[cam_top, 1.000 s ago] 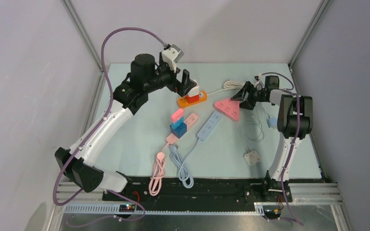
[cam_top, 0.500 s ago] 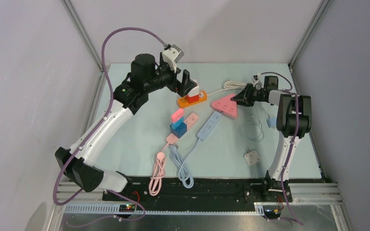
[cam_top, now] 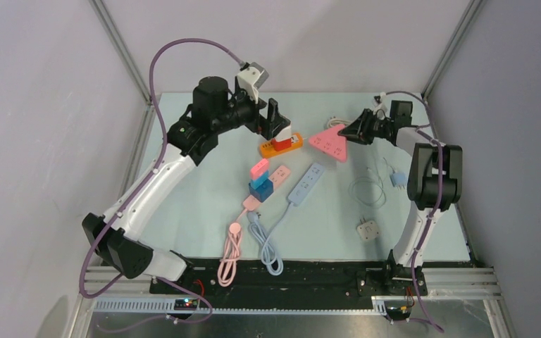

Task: Insert the plug
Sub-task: Pick up the plug from the center of the board.

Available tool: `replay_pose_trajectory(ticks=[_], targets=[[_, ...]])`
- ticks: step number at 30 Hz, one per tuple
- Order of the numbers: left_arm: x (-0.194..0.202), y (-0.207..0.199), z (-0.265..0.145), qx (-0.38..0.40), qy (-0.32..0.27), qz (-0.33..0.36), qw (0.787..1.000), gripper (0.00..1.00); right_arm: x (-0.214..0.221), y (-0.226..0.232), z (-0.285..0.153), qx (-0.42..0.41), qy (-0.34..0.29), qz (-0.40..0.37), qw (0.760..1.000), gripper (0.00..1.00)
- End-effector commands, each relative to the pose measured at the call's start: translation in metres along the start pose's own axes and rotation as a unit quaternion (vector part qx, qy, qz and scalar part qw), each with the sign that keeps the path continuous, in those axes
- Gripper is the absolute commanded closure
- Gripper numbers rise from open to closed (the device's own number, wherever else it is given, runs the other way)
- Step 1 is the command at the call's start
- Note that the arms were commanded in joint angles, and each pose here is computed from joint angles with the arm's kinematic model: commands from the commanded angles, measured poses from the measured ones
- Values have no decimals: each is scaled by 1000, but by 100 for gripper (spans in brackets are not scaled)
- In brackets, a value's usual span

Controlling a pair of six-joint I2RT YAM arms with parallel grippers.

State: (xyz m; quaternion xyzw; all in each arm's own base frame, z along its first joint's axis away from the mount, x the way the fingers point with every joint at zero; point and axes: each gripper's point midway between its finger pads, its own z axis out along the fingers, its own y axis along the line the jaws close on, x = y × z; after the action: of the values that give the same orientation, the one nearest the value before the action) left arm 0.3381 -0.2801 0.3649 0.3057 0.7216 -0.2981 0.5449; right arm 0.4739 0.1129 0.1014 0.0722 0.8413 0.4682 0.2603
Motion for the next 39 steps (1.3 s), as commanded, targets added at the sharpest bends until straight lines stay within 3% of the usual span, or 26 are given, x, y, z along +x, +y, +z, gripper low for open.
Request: replay_pose_trajectory(ticks=[1,5,12,19,24,32,37,39], targets=[[-29,-11,1,28,-28,-28,999,0,-26,75,-32,-61,-37,-79,994,100],[-33,-19,9,57,-26,-44,997,0,-17,100,-49,-70,-37,-95,992,100],[-18,-38,36,140,11,-92,986,0,37,151,-75,-114,-6,-131,985,100],[10,-53,62,216,63,-150,963,4,89,214,-98,-196,50,-208,957,100],[28,-74,47,343,112,-202,911,18,110,242,-113,-244,70,-247,935,100],[43,-90,22,402,127,-198,885,23,125,256,-107,-274,97,-259,921,100],[55,-100,9,440,152,-227,855,39,125,270,-103,-291,112,-254,915,100],[54,-103,1,447,148,-221,854,44,126,274,-99,-293,116,-257,913,100]])
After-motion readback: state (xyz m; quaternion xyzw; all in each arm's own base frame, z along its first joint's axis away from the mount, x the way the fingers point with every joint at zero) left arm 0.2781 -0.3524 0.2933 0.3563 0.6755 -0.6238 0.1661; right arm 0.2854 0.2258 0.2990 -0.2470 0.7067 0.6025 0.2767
